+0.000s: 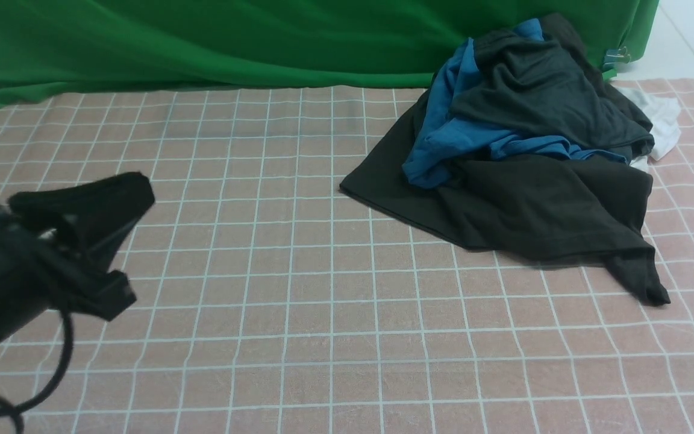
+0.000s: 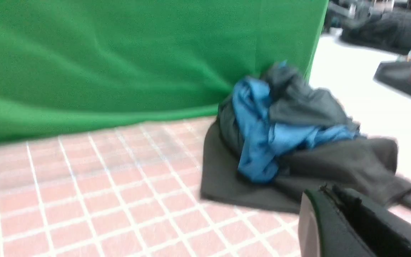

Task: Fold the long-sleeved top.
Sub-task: Spread the long sleeves with your arms and place them on the tabletop

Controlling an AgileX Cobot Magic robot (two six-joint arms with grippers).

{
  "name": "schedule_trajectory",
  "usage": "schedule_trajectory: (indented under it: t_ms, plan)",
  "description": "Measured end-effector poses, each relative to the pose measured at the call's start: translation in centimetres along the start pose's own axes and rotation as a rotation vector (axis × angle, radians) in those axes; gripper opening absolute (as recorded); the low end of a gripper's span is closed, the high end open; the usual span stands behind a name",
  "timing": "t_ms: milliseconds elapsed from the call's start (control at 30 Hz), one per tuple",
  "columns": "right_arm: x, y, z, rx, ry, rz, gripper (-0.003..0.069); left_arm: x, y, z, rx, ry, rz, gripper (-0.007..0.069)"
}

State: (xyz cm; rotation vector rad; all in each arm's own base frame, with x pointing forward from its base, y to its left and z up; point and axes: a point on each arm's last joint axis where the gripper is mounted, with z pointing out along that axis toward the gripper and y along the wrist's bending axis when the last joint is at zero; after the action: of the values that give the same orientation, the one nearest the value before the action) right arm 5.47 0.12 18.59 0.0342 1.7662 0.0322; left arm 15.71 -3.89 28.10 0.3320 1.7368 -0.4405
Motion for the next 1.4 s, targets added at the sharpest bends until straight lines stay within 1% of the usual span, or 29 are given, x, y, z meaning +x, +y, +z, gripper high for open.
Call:
schedule_trajectory:
  t_ms: [267,400,433,500,667,767,800,833,900,933,967,1033,1133,1233,1267,1300,1400]
  plan:
    - [0.0,0.0,0.0,0.0,0.0,0.0,0.0241,1.0,1.1,1.0,-0.055,0.076,0.003,0.0018]
    - [0.0,0.0,0.0,0.0,0.0,0.0,0.0241,1.1,1.6,1.0,-0.107,0.09,0.006,0.0018]
    - [0.0,0.0,0.0,0.0,0.0,0.0,0.0241,1.2,2.0,1.0,-0.146,0.101,0.006,0.0018]
    - [0.0,0.0,0.0,0.0,0.0,0.0,0.0241,1.3,2.3,0.9,-0.185,0.105,0.007,0.0018]
    - [0.0,0.0,0.0,0.0,0.0,0.0,0.0241,0.8,3.7,0.6,-0.354,0.045,-0.015,0.0018]
    - [0.0,0.0,0.0,0.0,0.0,0.0,0.024,1.3,4.0,0.5,-0.429,0.112,0.009,0.0018]
    - [0.0,0.0,0.0,0.0,0.0,0.0,0.024,1.4,3.9,0.6,-0.426,0.134,0.037,0.0018]
    - [0.0,0.0,0.0,0.0,0.0,0.0,0.024,1.9,3.4,0.7,-0.412,0.195,0.054,0.0018]
    - [0.0,0.0,0.0,0.0,0.0,0.0,0.024,2.4,2.7,0.8,-0.375,0.268,0.06,0.0018]
    - [0.0,0.0,0.0,0.0,0.0,0.0,0.024,2.5,2.1,1.0,-0.339,0.303,0.059,0.0018]
    - [0.0,0.0,0.0,0.0,0.0,0.0,0.0241,2.6,2.0,1.0,-0.332,0.317,0.054,0.0018]
    - [0.0,0.0,0.0,0.0,0.0,0.0,0.0241,2.2,0.5,1.2,-0.248,0.411,0.025,0.0018]
    - [0.0,0.0,0.0,0.0,0.0,0.0,0.0241,1.5,-1.0,1.1,-0.168,0.512,-0.019,0.0018]
    - [0.0,0.0,0.0,0.0,0.0,0.0,0.0241,0.3,-1.9,0.9,-0.107,0.563,-0.069,0.0018]
    - [0.0,0.0,0.0,0.0,0.0,0.0,0.0241,0.2,-2.0,0.9,-0.102,0.563,-0.071,0.0018]
    - [0.0,0.0,0.0,0.0,0.0,0.0,0.0241,-0.5,-2.5,0.9,-0.059,0.558,-0.089,0.0018]
    - [0.0,0.0,0.0,0.0,0.0,0.001,0.0241,-1.2,-3.2,1.0,0.023,0.523,-0.089,0.0018]
